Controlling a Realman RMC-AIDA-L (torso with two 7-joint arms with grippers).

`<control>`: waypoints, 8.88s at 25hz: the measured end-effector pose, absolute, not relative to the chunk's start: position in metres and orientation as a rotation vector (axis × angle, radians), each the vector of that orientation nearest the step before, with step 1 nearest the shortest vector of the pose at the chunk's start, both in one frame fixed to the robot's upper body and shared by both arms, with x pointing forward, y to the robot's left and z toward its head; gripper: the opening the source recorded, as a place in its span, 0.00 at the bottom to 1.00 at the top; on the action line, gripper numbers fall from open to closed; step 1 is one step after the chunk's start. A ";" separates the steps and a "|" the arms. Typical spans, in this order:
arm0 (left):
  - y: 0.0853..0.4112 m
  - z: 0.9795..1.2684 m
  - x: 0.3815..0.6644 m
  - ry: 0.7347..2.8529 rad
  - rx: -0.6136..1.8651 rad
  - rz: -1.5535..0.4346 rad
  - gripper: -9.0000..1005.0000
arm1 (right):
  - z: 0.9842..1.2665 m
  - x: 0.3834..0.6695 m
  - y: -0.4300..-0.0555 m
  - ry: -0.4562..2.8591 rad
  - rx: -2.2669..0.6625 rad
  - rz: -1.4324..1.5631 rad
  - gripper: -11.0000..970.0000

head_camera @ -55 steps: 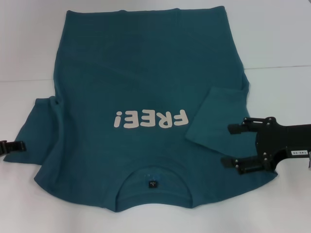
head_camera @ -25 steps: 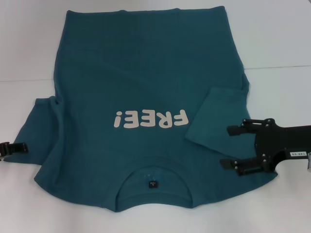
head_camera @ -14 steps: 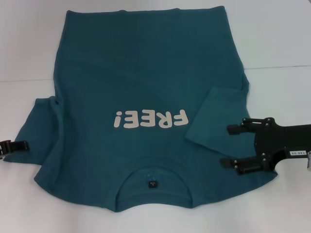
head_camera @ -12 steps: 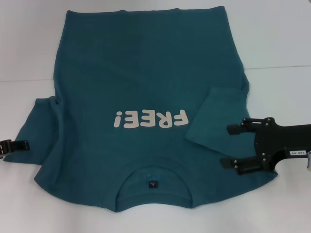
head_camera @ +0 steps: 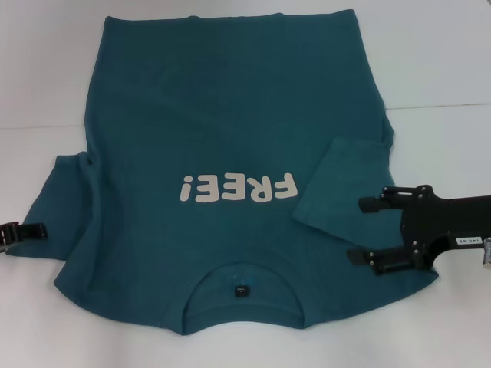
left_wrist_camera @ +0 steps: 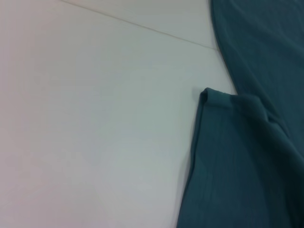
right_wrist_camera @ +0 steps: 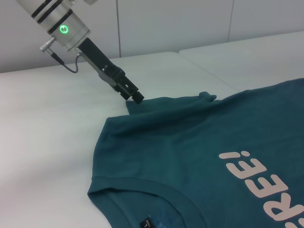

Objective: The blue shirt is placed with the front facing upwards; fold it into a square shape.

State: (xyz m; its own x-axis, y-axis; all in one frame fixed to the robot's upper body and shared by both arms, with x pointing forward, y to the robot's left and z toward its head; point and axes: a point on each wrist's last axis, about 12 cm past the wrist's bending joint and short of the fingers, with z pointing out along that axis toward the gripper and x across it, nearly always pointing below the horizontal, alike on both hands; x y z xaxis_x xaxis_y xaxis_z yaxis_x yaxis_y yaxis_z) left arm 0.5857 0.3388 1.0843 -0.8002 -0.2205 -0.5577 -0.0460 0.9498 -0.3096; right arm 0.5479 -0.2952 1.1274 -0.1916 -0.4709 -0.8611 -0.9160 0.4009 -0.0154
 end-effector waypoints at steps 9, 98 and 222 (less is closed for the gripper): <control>0.338 1.084 0.586 2.483 -0.185 -0.375 0.84 | 1.127 0.548 -0.294 1.825 -1.207 0.665 0.95; 0.315 1.076 0.597 2.507 -0.147 -0.432 0.69 | 1.125 0.546 -0.293 1.833 -1.215 0.673 0.95; 0.348 1.069 0.619 2.302 -0.247 -0.116 0.86 | 1.116 0.551 -0.288 1.862 -1.161 0.695 0.95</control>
